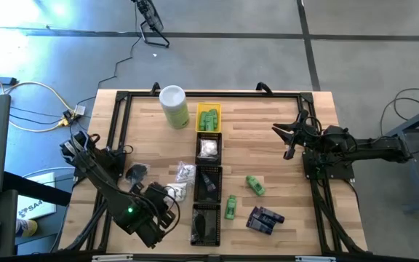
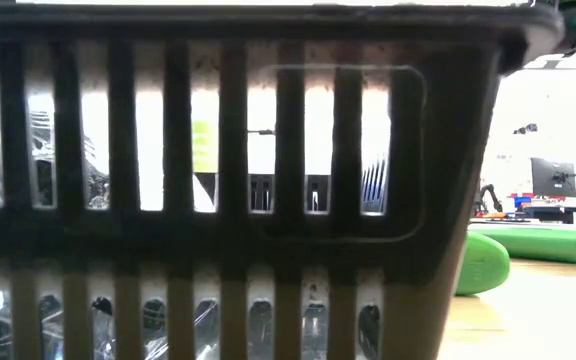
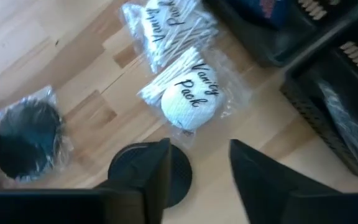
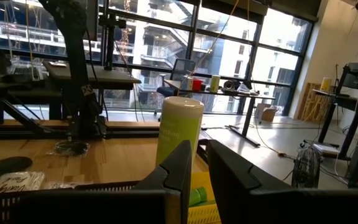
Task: Pick & Place Travel size toiletries
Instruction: Put the right black hairbrush into the bottom black basket
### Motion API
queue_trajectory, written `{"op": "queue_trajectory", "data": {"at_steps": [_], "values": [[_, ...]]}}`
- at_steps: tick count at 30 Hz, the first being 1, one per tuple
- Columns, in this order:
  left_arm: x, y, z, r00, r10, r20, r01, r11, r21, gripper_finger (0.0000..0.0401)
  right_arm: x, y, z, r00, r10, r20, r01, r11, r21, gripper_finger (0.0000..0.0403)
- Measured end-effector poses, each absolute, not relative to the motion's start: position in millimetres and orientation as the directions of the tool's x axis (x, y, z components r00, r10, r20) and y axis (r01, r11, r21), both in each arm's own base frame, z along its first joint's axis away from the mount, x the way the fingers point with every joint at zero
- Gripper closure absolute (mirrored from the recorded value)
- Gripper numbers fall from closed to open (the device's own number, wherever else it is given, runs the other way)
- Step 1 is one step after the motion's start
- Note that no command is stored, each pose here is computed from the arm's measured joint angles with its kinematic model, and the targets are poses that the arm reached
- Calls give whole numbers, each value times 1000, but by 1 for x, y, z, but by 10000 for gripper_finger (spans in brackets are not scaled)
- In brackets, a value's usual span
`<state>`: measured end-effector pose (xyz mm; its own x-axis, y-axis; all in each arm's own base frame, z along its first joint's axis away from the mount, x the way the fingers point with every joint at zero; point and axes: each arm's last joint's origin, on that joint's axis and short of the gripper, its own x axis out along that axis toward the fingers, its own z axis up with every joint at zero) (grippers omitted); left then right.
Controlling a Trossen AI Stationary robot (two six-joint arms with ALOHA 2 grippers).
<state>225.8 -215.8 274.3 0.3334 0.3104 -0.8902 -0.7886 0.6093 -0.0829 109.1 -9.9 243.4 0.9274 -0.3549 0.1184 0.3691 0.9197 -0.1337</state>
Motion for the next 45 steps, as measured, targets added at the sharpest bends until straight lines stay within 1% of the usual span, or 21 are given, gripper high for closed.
{"op": "queue_trajectory", "data": {"at_steps": [4, 8, 11, 14, 21, 26, 30, 34, 36, 41, 45], "values": [[225, -217, 266, 255, 315, -914, -860, 506, -66, 192, 109, -10, 243, 928, -355, 116, 369, 920, -134, 357], [226, -222, 256, 165, 280, -946, -907, 419, -34, 159, 109, -10, 243, 928, -355, 116, 368, 920, -135, 357], [227, -225, 251, 120, 255, -960, -921, 389, -12, 144, 109, -10, 243, 928, -355, 115, 369, 920, -135, 357], [228, -229, 247, 89, 209, -974, -925, 379, -3, 140, 109, -10, 243, 928, -355, 116, 369, 920, -135, 357], [218, -241, 247, 118, 201, -972, -906, 422, -23, 139, 109, -10, 243, 928, -355, 116, 369, 920, -135, 357], [199, -254, 240, 160, 231, -960, -913, 404, -55, 139, 109, -10, 243, 929, -352, 116, 366, 921, -135, 357], [181, -266, 220, 270, 212, -939, -918, 352, -184, 139, 109, -10, 243, 928, -352, 119, 366, 921, -134, 357], [174, -273, 196, 411, 163, -897, -878, 336, -341, 139, 109, -10, 244, 928, -352, 120, 366, 921, -133, 357], [175, -274, 186, 461, 122, -879, -859, 310, -407, 139, 109, -10, 243, 928, -352, 119, 366, 921, -133, 357], [172, -267, 159, 483, 93, -871, -857, 253, -448, 139, 109, -10, 244, 929, -351, 120, 366, 921, -132, 357], [170, -263, 152, 479, 100, -872, -860, 252, -444, 139, 109, -10, 243, 929, -351, 119, 366, 922, -130, 357]]}}
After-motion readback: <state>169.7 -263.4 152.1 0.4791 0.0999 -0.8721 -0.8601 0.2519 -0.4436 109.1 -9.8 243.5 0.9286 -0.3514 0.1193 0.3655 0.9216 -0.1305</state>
